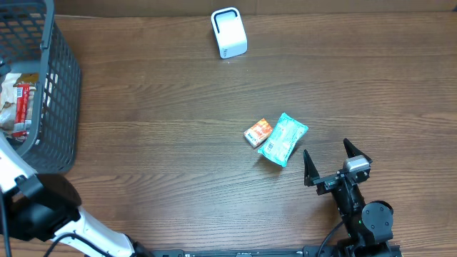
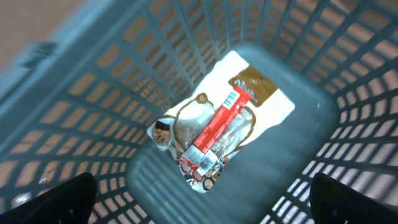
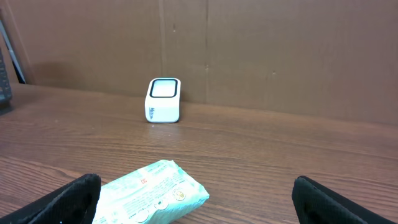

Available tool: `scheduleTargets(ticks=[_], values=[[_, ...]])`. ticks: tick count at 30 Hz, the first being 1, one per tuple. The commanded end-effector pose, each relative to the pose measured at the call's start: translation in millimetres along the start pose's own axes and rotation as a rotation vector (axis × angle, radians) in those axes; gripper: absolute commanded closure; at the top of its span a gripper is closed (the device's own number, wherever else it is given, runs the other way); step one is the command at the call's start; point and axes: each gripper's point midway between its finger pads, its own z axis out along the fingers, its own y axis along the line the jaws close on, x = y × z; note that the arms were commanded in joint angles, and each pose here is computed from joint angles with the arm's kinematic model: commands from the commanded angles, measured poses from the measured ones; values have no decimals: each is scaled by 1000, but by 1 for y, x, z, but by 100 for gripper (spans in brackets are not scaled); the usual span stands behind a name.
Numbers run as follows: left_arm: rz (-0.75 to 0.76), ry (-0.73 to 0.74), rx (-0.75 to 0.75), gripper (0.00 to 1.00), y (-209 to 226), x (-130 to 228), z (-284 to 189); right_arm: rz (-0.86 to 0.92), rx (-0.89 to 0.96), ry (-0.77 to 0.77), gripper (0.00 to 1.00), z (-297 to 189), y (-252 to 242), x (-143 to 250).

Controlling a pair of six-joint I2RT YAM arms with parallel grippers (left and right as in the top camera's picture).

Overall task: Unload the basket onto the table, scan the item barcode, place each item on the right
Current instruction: 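Reach the left gripper back into the basket and grasp the PanTree bag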

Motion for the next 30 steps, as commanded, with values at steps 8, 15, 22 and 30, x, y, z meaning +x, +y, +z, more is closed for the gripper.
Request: scheduleTargets(ticks=[8,15,22,30], values=[[116,178,85,0,-10,32,91,-3,10,5,0,0,-2,4],[196,296,98,0,-19,65,151,-3,10,5,0,0,-2,4],[264,383,112,0,-25,95,196,-3,10,5,0,0,-2,4],[291,446,87,0,-23,120,230,-3,10,5,0,0,-2,4]])
